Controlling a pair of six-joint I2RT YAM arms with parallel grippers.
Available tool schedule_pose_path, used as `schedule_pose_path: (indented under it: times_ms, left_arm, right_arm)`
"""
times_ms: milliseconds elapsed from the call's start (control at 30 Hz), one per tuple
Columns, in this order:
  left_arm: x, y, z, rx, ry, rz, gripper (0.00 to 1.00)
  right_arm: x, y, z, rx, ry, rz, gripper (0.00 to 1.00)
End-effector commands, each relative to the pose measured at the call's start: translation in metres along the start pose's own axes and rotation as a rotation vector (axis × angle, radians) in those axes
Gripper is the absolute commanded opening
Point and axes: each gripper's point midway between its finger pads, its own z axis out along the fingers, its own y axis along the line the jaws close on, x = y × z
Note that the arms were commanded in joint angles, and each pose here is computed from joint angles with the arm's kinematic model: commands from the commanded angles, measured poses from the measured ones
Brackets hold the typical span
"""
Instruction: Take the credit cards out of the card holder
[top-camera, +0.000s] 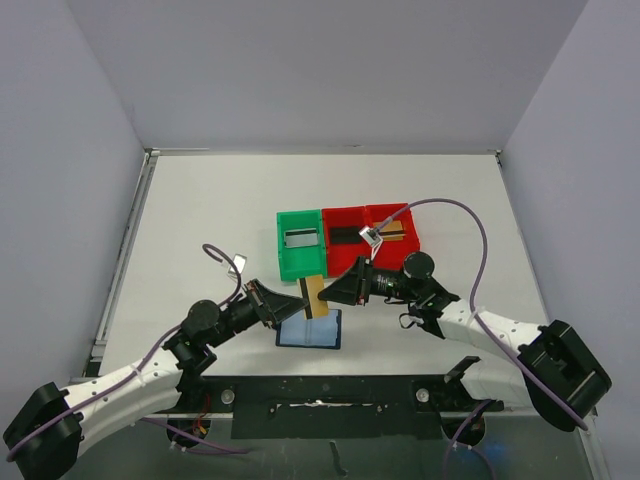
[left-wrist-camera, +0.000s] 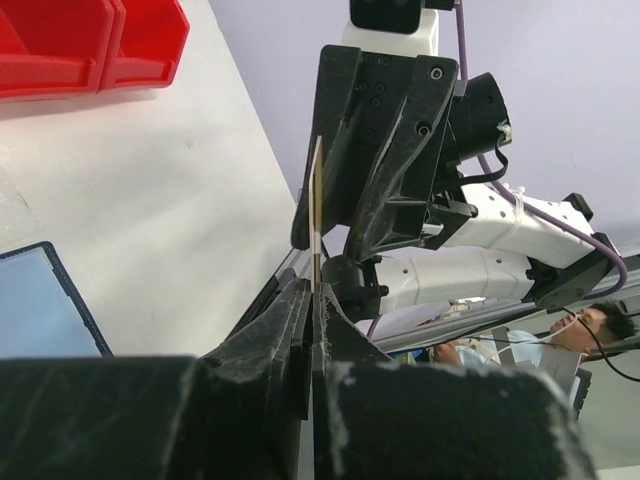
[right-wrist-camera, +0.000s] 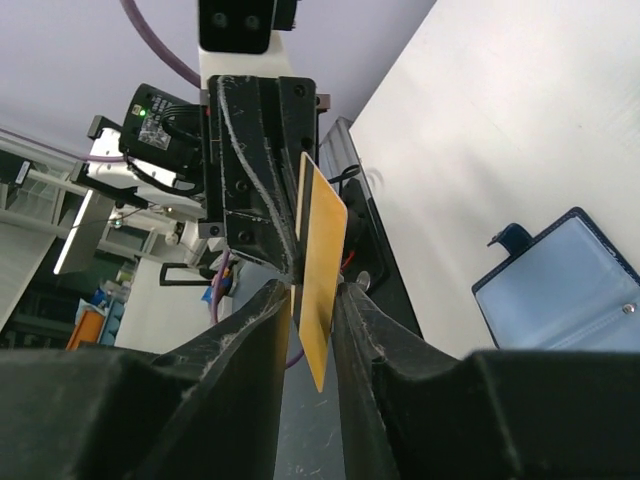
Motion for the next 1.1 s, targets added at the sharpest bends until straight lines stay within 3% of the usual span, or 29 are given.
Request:
schedule_pose_path:
  times_ms: [0, 633, 867, 1067]
  left_arm:
    - [-0.007, -0.019, 0.0, 0.078, -0.019, 0.015, 0.0]
    - [-0.004, -0.028, 0.004, 0.114, 0.017, 0.024, 0.0]
    - [-0.004, -0.034, 0.004, 0.134, 0.026, 0.031, 0.0]
    - [-0.004, -0.038, 0.004, 0.153, 0.028, 0.034, 0.0]
  right_arm:
    - [-0.01, 0.026, 0.002, -0.107, -0.013, -0.066, 0.24]
    - [-0.007, 0.035, 0.004, -0.161, 0.013, -0.065, 0.08]
    - [-0.007, 0.035, 0.004, -0.156, 0.007, -0.061, 0.31]
    - [-0.006, 0.033, 0.004, -0.154, 0.009, -0.049, 0.33]
